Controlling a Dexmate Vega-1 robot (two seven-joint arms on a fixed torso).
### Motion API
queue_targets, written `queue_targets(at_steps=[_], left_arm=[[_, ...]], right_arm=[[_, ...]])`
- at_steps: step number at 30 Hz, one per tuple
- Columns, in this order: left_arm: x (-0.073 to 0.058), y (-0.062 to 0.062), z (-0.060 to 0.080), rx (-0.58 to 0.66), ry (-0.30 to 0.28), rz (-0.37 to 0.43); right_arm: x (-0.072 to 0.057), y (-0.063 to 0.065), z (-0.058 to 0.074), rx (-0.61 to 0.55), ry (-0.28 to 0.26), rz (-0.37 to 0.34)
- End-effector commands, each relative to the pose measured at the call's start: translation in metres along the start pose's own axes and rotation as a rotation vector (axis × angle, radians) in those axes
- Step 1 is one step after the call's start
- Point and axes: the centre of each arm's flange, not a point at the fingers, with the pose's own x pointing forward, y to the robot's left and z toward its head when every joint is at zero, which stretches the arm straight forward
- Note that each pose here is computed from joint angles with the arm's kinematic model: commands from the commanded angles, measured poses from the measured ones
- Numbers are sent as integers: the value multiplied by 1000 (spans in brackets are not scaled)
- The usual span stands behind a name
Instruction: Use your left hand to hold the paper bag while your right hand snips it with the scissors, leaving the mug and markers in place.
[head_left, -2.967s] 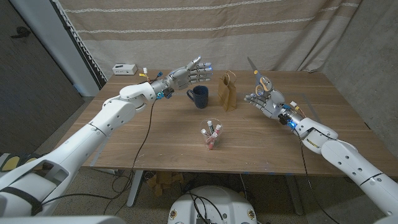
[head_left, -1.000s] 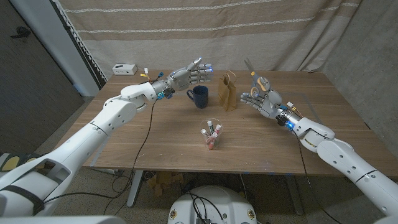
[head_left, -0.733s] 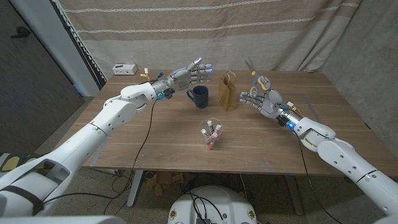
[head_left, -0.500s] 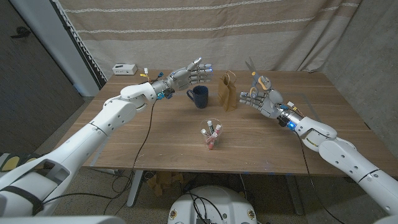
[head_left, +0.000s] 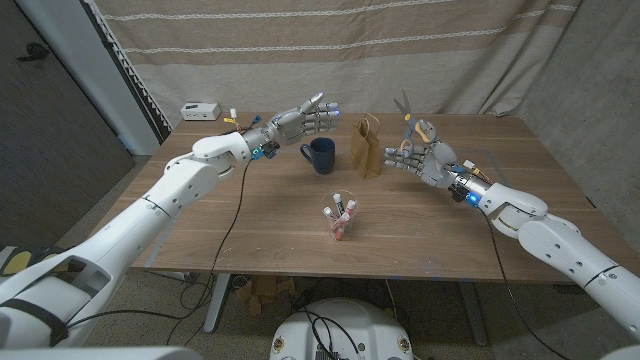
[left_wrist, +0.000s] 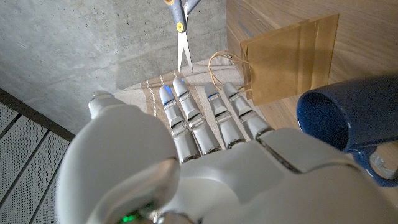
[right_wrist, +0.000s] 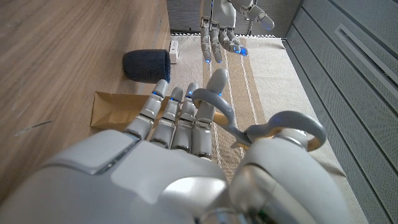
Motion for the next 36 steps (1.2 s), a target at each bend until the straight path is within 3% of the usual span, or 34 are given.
queue_targets(at_steps=[1,6,16,22,36], left_arm=[[6,0,6,68,-21,54],[7,-4,6,102,-55,107],[4,-2,6,223,-70,222],[6,-2,5,287,-50,251],[21,-5,17,372,-40,251]], right_arm=[[-10,-9,7,-39,15,8],[-14,-13,8,-56,23,17],[-22,-14,7,-46,35,9],[-28,-13,5,-37,37,8],[-44,-9,7,-55,61,35]])
